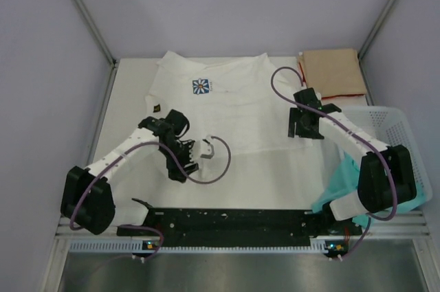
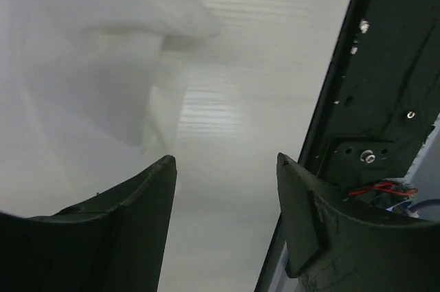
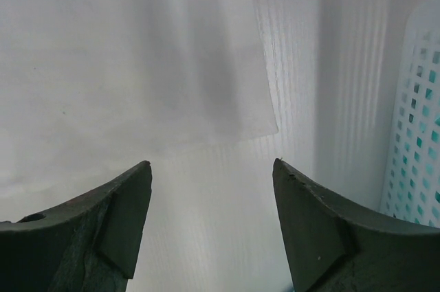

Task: Fold and stack the t-shirts
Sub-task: Grap the side of the flattened tshirt closest away from the robot with both arms

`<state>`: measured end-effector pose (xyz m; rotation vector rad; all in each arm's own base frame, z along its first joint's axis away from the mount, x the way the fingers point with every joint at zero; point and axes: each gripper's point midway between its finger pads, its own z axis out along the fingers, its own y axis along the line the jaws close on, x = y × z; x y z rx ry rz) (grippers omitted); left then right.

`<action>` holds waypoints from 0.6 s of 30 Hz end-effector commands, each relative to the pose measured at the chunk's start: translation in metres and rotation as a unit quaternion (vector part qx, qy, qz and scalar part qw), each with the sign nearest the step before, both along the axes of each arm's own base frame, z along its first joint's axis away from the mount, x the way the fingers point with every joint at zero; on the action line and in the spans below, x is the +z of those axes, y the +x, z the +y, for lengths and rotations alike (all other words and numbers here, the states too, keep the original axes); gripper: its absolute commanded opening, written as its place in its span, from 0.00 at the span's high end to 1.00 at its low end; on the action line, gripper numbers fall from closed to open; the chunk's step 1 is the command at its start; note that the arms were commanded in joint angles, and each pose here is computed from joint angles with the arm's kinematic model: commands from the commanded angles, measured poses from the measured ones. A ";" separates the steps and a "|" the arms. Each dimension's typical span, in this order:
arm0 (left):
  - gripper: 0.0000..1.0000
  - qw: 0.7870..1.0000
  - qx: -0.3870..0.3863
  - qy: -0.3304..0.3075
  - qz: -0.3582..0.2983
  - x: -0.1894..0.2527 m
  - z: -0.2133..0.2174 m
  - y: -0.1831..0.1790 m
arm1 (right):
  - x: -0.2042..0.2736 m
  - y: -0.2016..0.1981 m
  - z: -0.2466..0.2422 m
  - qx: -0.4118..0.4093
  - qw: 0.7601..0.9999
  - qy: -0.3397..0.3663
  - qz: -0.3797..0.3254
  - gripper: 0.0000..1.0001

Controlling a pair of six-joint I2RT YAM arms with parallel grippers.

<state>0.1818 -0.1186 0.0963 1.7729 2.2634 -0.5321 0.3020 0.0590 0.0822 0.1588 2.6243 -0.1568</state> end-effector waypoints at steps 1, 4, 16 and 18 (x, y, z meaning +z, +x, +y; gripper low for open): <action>0.35 0.999 -0.037 -0.024 -0.007 -0.020 -0.028 -0.022 | 0.002 0.014 0.008 -0.028 0.999 0.030 -0.026 0.30; 0.35 0.999 -0.042 -0.002 -0.026 -0.041 -0.032 -0.019 | 0.000 0.013 0.003 -0.041 0.999 0.018 -0.031 0.30; 0.35 0.995 -0.024 0.046 -0.090 -0.083 -0.027 0.009 | -0.040 0.021 -0.013 -0.119 0.991 0.059 -0.020 0.30; 0.36 0.993 -0.020 0.064 -0.096 -0.088 -0.023 0.013 | -0.050 0.020 -0.016 -0.129 0.990 0.057 -0.012 0.31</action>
